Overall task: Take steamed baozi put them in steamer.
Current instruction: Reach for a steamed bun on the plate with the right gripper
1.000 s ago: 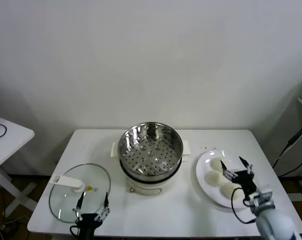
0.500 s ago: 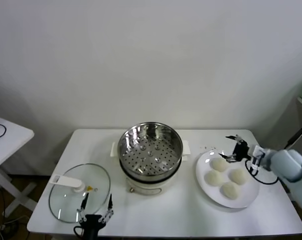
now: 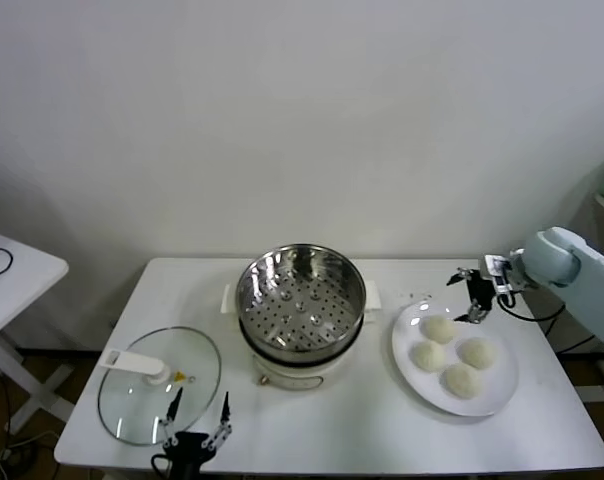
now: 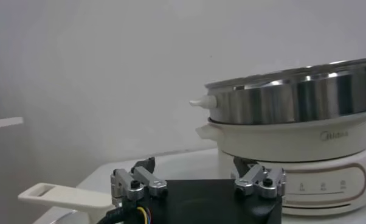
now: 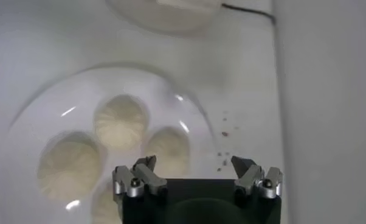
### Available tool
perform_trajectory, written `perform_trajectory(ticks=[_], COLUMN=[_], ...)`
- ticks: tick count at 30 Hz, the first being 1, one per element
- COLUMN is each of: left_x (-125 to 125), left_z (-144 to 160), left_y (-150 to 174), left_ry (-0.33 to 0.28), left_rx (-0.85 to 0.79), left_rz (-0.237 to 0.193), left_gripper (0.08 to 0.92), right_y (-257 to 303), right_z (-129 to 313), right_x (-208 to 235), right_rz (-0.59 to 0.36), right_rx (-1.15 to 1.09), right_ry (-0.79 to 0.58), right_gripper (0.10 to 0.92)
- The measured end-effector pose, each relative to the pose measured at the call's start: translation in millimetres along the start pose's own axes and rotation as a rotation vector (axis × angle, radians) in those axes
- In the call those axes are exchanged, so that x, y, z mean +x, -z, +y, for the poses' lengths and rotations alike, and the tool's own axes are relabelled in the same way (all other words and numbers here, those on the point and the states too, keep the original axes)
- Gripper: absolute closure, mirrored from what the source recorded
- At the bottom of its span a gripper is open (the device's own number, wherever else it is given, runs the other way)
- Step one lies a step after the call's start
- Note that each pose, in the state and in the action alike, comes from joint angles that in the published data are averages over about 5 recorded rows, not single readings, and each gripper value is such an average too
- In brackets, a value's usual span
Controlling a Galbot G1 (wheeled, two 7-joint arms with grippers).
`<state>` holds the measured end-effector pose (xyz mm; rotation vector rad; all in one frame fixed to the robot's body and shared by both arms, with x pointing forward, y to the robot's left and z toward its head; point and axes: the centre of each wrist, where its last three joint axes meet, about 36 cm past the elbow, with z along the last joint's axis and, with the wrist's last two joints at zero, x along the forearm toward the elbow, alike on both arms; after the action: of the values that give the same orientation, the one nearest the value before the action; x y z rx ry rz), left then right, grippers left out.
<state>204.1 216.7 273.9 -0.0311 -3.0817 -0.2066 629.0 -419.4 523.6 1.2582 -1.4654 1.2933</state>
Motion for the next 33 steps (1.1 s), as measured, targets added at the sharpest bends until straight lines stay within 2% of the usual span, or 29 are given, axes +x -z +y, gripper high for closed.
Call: perform_trajectory(ticks=[5, 16, 33], left_x=[0.0, -1.3, -0.5], left_z=[2.9, 8.2, 12.6], left_y=[-0.5, -5.9, -13.9], left_ry=[0.001, 0.009, -0.005], left_rx=[-0.007, -0.022, -0.055], left_rz=[0.002, 0.009, 0.023], left_gripper=[0.177, 0.177, 0.177], right_y=[6.4, 24.3, 29.0], right_z=[-13.3, -39.1, -41.7], right_x=[-9.8, -32.4, -73.7], right_rz=[0.044, 0.092, 0.128], right_rx=[0.012, 0.026, 0.024], right_ry=[0.06, 0.104, 0.134], right_gripper=[0.2, 0.2, 0.2])
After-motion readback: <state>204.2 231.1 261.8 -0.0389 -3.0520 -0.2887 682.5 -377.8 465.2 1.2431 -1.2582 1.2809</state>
